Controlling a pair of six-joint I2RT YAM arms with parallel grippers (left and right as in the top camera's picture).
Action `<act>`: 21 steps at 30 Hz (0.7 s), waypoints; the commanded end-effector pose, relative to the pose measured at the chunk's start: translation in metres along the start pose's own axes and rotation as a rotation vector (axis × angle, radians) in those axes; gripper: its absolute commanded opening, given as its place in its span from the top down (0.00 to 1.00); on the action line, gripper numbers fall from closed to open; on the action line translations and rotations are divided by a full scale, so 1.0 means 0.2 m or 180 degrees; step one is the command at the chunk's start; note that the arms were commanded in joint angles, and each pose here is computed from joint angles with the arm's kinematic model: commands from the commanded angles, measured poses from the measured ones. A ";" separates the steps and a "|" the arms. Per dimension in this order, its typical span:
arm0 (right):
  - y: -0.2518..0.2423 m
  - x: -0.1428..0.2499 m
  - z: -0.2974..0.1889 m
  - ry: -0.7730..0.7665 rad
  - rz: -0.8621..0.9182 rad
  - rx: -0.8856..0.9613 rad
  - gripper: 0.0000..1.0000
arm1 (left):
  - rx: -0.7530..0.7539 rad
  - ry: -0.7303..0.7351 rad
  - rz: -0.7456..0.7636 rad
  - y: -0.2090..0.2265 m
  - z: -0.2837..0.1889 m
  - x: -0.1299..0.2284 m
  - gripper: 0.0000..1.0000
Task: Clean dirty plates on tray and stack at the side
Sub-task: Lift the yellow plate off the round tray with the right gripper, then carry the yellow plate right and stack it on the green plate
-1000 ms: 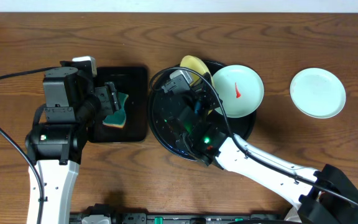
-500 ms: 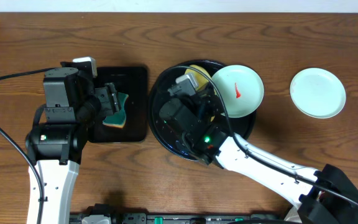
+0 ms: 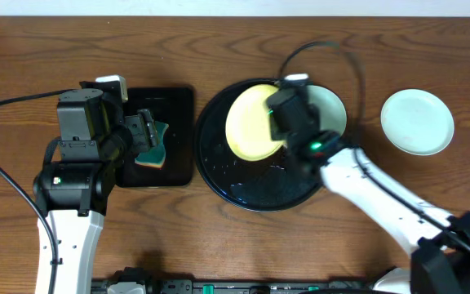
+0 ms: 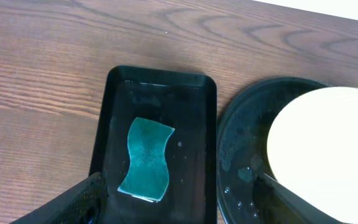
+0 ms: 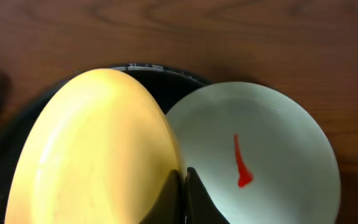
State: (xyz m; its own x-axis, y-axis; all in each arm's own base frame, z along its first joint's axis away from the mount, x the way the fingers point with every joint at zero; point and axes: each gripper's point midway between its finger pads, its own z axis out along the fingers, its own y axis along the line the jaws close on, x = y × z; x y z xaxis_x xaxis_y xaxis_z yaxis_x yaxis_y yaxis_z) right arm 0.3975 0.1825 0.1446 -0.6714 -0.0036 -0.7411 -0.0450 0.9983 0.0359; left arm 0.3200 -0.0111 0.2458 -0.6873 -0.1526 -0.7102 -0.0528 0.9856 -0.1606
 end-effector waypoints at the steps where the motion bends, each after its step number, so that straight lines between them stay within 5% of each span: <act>1: -0.02 -0.09 -0.05 0.0131 0.0553 -0.0631 0.99 | 0.0032 0.0065 -0.0021 -0.01 0.02 0.02 0.25; 7: -0.56 -0.12 -0.04 0.0317 0.1295 -0.0336 0.99 | 0.0022 0.0132 -0.0027 0.00 0.05 0.03 0.25; 15: -1.37 0.10 -0.15 0.0567 0.1866 0.0619 0.99 | 0.0021 0.0135 -0.0027 0.00 0.05 0.03 0.25; 21: -1.71 0.18 -0.26 0.0476 0.2244 0.1014 0.99 | 0.0022 0.0137 -0.0027 0.00 0.05 0.03 0.25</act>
State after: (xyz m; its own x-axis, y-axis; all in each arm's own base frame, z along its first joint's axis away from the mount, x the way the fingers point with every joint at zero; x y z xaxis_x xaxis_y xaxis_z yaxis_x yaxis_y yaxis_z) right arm 0.3567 -0.1435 0.1277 -0.5840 0.6501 -0.4861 0.6202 0.7437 0.2495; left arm 0.3223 -0.0111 0.2359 -0.7123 -0.1527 -0.6851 -0.0586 0.9856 -0.1589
